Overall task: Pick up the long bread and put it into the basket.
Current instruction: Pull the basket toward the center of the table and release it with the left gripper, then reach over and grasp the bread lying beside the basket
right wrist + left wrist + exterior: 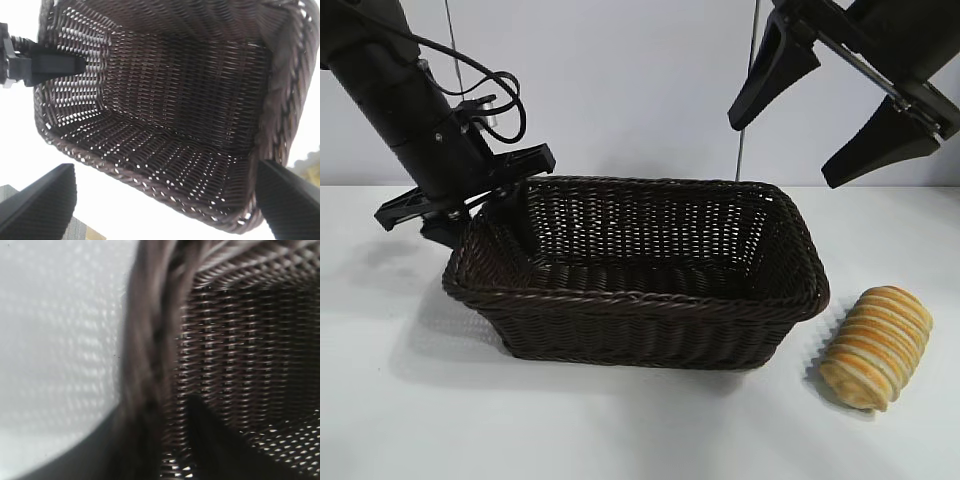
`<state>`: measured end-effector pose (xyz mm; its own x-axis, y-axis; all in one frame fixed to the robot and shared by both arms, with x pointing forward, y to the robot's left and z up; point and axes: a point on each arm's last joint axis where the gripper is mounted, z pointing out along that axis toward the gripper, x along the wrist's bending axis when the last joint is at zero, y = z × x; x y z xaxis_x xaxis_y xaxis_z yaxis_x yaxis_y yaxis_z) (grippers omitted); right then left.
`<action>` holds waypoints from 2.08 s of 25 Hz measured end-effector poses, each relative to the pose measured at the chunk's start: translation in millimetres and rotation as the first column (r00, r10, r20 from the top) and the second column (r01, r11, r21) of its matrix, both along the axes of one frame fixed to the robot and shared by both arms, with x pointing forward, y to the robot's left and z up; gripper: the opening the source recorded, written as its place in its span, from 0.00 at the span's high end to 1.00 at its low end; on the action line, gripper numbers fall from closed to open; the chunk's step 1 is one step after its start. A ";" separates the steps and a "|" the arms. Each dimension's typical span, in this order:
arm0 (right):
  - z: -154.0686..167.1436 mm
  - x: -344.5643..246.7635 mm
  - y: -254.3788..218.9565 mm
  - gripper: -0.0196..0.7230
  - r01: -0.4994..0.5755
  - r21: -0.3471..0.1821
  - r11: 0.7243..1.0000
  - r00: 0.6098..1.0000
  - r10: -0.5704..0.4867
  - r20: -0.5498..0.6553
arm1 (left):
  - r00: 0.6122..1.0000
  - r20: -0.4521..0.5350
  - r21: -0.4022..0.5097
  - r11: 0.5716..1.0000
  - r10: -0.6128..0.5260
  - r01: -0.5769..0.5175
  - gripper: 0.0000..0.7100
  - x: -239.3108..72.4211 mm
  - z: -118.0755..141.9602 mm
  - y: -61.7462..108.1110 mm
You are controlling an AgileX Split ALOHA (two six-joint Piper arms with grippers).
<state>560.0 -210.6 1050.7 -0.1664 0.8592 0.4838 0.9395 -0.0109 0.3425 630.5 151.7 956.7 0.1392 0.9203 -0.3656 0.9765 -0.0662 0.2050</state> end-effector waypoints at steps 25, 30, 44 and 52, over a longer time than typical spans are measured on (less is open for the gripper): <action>-0.3 -1.5 0.4 0.04 -0.005 0.003 1.000 1.000 0.005 -0.017 | 0.941 0.225 0.410 0.851 0.253 -0.327 0.03 14.5 146.3 200.8; -0.3 -1.5 0.4 0.04 -0.005 0.003 1.000 1.000 0.005 -0.017 | 0.891 0.328 0.357 0.832 0.313 -0.424 0.03 -22.1 193.5 243.2; 0.9 -0.9 0.5 0.04 -0.005 0.004 1.000 1.000 0.005 -0.013 | 0.645 0.754 0.222 0.878 0.120 -0.423 0.03 -243.8 339.2 172.7; 0.9 -0.9 0.5 0.04 -0.005 0.004 1.000 1.000 0.005 -0.013 | 0.543 0.838 0.191 0.903 0.054 -0.384 0.03 -369.1 289.4 146.5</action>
<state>559.0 -210.2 1051.6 -0.1650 0.8564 0.4892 0.9437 -0.0071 0.3307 261.4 298.2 1246.1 -0.0051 0.9944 0.1052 0.4027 -0.0943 0.9105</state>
